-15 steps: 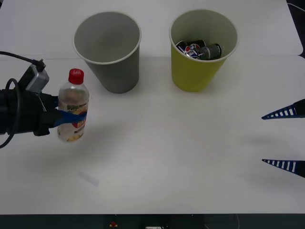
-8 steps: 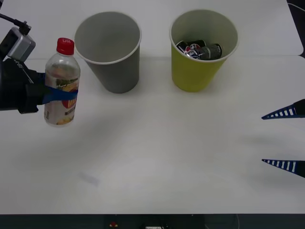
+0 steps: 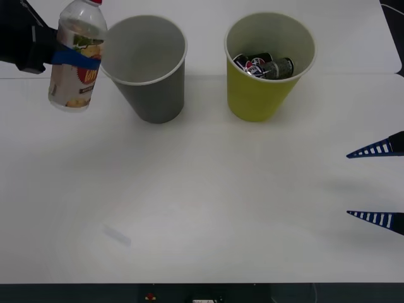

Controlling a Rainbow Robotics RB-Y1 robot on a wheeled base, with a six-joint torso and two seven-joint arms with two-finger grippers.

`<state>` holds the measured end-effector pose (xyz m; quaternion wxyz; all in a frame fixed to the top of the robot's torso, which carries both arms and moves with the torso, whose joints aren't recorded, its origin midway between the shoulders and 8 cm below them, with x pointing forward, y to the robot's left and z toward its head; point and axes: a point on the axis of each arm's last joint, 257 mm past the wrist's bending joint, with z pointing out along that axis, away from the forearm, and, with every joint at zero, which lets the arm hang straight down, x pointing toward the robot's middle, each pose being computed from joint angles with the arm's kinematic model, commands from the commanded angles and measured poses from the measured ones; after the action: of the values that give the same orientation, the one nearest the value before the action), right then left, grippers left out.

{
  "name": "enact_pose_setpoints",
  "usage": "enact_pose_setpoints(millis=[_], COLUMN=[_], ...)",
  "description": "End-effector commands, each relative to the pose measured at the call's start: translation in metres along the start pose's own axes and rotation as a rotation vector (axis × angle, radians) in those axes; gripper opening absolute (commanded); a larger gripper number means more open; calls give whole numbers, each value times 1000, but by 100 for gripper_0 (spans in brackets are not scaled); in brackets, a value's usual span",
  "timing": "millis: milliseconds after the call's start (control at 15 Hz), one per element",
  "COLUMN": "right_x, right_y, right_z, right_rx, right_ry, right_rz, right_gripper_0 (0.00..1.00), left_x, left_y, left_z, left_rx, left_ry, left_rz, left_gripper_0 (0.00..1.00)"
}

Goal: Put the can into the green bin and the plastic bottle into the gray bin

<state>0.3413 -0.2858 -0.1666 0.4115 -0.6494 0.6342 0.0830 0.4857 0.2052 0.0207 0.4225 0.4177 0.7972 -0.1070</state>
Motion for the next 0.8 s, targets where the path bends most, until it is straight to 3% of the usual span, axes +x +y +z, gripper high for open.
enact_pose_setpoints(millis=[67,133,333,800], right_x=[0,0,0,0], right_y=[0,0,0,0], right_z=[0,0,0,0], right_rx=[0,0,0,0], right_ry=[0,0,0,0], right_rz=[0,0,0,0], right_gripper_0=[100,100,100,100], left_x=[-29,-40,-67,-91], left_y=[22,27,38,38], left_z=[16,22,48,92], left_rx=[-59,-67,-67,-110], left_ry=[42,46,41,46], left_rz=[45,53,15,41], left_gripper_0=[0,0,0,0])
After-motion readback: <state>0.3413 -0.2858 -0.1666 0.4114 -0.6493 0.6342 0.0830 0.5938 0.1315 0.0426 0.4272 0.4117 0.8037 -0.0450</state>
